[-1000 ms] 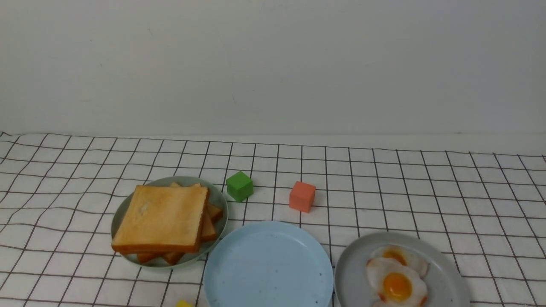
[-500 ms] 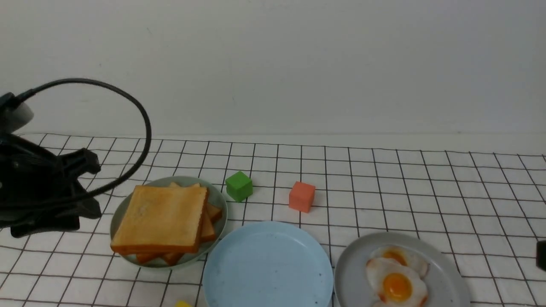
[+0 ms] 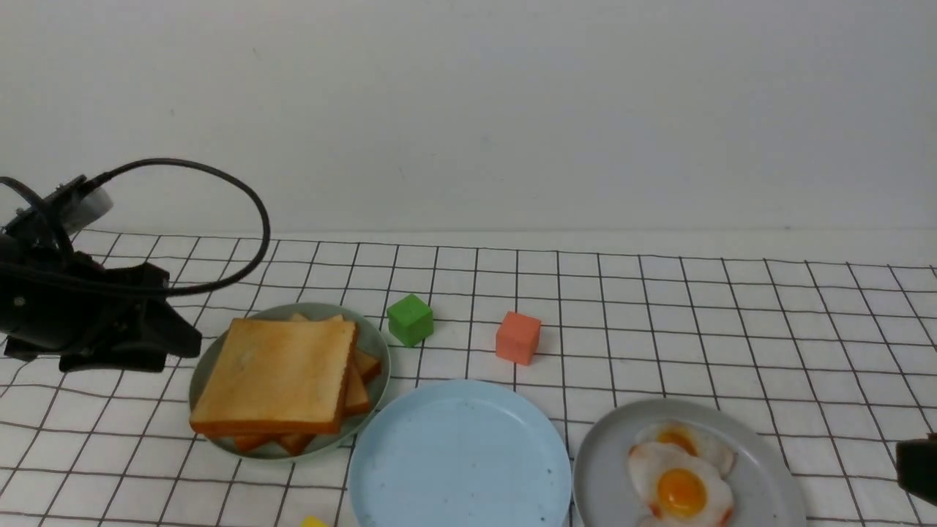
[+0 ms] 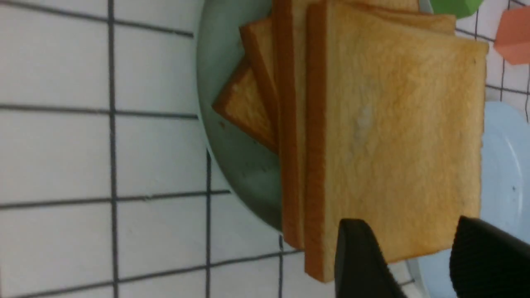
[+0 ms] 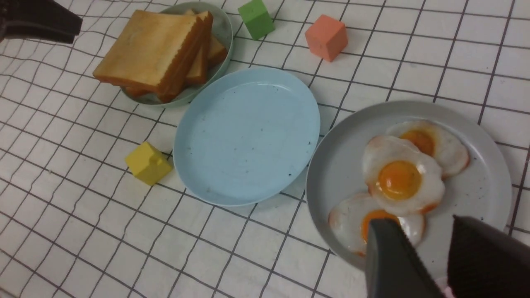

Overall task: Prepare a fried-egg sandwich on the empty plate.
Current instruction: Use the left arm to grab a slice of bread

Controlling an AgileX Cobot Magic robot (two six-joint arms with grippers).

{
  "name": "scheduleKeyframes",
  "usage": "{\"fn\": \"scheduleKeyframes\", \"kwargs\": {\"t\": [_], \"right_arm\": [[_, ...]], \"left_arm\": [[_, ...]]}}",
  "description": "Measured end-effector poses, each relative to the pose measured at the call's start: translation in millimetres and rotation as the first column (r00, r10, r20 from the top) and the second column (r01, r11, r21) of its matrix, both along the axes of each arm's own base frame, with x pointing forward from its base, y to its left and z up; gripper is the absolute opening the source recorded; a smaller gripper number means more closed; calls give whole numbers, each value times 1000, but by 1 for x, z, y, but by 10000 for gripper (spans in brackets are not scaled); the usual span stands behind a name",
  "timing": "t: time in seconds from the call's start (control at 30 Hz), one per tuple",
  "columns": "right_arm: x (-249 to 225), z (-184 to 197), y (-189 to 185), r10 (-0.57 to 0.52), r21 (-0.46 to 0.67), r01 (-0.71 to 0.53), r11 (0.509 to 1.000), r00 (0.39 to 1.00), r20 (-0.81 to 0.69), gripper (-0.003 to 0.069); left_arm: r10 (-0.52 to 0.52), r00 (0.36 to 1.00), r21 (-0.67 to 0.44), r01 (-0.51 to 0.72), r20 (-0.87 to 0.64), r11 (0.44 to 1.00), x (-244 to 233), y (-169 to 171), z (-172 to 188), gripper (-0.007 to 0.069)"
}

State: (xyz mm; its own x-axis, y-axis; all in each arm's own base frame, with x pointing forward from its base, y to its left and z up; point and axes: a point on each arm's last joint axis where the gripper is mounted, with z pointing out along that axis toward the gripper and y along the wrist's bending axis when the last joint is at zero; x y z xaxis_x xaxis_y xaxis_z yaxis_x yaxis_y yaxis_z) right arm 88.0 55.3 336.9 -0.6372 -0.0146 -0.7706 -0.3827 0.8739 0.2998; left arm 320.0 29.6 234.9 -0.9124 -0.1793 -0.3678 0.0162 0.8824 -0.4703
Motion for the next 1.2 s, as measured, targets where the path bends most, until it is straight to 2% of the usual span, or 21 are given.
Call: {"fn": "scheduleKeyframes", "kwargs": {"t": [0.13,0.2,0.37,0.57,0.77,0.93,1.2], "right_arm": [[0,1,0,-2,2,2,1000,1000,7,241],[1,1,0,-5,7,5,1000,1000,16,241],[2,2,0,-7,11,7,1000,1000,24,241],[2,2,0,-7,11,7,1000,1000,24,241],[2,2,0,-7,10,7,1000,1000,24,241],[2,2,0,-7,10,7,1000,1000,24,241],[2,2,0,-7,10,7,1000,1000,24,241]], "left_arm": [[-28,999,50,26,45,998,6,-2,-3,346],[-85,995,80,80,57,994,11,-11,-10,344],[-85,994,105,78,68,991,20,-18,-21,335],[-72,996,108,66,55,992,24,-16,-30,318],[-61,998,52,61,3,997,27,-18,-46,298],[-57,998,23,57,-25,998,30,-20,-56,242],[-55,998,8,55,-32,998,32,-20,-57,71]]}}
